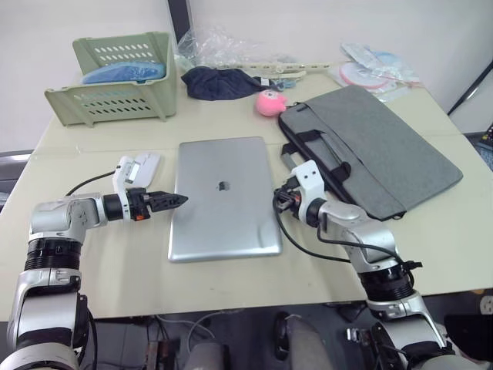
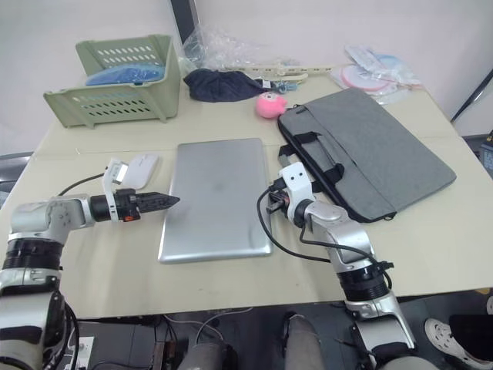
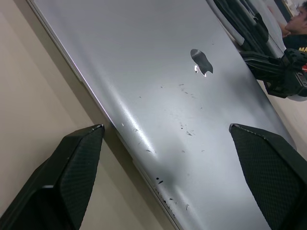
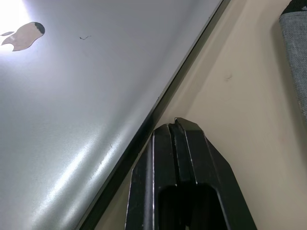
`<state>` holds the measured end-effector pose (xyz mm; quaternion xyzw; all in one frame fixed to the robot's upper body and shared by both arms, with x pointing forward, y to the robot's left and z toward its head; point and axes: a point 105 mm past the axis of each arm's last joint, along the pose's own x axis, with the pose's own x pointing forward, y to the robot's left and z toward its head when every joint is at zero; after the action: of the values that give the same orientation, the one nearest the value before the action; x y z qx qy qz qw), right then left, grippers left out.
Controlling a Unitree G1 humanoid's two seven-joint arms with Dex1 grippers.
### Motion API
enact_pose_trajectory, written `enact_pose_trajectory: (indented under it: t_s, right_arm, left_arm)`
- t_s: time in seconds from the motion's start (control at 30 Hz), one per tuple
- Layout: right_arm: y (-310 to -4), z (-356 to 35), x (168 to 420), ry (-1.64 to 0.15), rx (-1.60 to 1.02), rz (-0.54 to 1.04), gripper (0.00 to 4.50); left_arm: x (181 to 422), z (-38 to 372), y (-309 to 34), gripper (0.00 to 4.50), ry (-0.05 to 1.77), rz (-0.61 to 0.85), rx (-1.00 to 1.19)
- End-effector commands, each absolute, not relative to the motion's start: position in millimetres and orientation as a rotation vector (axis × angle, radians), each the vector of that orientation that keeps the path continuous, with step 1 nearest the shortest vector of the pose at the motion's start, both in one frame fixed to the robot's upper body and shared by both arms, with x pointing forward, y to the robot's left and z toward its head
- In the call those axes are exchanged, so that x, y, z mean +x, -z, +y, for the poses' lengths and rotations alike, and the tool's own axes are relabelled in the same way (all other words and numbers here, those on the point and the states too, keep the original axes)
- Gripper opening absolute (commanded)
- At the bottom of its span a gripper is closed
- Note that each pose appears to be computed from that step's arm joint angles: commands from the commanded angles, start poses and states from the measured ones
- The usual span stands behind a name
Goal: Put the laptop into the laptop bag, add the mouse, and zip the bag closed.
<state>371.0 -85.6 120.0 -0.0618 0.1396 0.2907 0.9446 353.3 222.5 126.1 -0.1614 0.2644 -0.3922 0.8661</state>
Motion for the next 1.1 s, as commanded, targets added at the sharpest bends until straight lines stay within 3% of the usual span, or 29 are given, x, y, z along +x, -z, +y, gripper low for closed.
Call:
enact_pose_trajectory:
  t_s: [0.03, 0.47, 0.8, 1.1]
  right_arm:
    - [-133, -77, 371, -0.63, -0.131, 0.225, 0.04]
    - [-134, -56, 369, -0.702, -0.148, 0.206, 0.04]
    - [-131, -46, 362, -0.729, -0.147, 0.204, 0.04]
    - [-127, -50, 362, -0.724, -0.151, 0.212, 0.04]
  left_arm:
    - [348, 223, -88, 4.5, 0.743, 0.708, -0.356]
    - [355, 200, -76, 4.5, 0.797, 0.731, -0.39]
    - [344, 174, -81, 4.5, 0.915, 0.736, -0.49]
    - [342, 189, -88, 4.5, 0.889, 0.696, -0.602]
